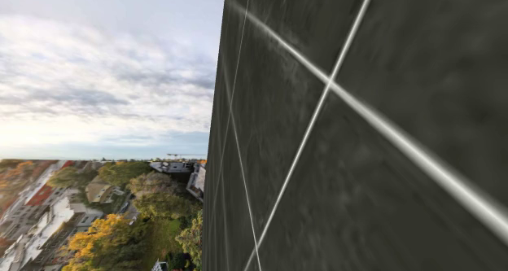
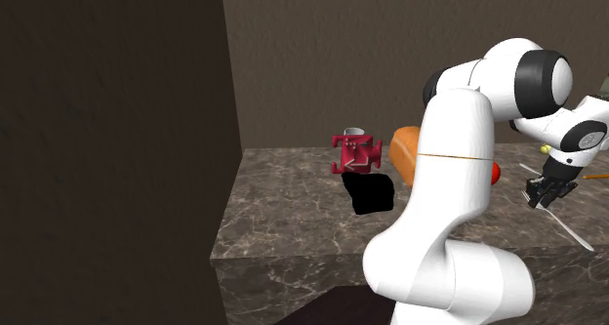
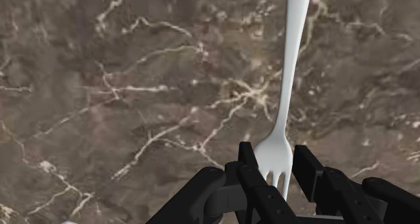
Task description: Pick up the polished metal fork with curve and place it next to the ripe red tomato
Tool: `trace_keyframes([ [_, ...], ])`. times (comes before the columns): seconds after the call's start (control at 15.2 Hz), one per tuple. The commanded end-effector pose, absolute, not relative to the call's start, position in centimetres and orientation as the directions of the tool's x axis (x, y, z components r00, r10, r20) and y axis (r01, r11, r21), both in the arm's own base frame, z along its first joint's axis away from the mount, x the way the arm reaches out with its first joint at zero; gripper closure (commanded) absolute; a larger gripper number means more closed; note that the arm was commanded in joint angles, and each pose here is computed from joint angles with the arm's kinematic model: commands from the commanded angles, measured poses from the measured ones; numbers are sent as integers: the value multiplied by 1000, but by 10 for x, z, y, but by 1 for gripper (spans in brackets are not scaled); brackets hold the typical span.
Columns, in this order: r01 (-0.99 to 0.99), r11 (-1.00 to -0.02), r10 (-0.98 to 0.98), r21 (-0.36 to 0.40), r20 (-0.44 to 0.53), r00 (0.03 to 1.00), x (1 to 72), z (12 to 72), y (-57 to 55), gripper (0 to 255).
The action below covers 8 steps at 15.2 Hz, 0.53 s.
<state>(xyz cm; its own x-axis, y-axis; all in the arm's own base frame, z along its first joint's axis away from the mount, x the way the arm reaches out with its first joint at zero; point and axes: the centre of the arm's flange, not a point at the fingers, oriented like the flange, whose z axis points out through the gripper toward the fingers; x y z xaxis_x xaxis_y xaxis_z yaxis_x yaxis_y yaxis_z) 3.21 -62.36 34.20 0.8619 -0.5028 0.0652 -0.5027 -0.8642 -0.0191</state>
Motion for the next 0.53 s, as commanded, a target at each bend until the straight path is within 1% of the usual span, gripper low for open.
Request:
trace_keyframes([
  [0.0,-503,-864,-503,-19,65,862,32,341,-624,255],
  [0.33,-503,-864,-503,-19,65,862,32,341,-624,255],
  [0.4,-503,-864,-503,-19,65,862,32,341,-624,0],
  [0.46,-503,-864,-503,-19,65,862,32,341,-624,0],
])
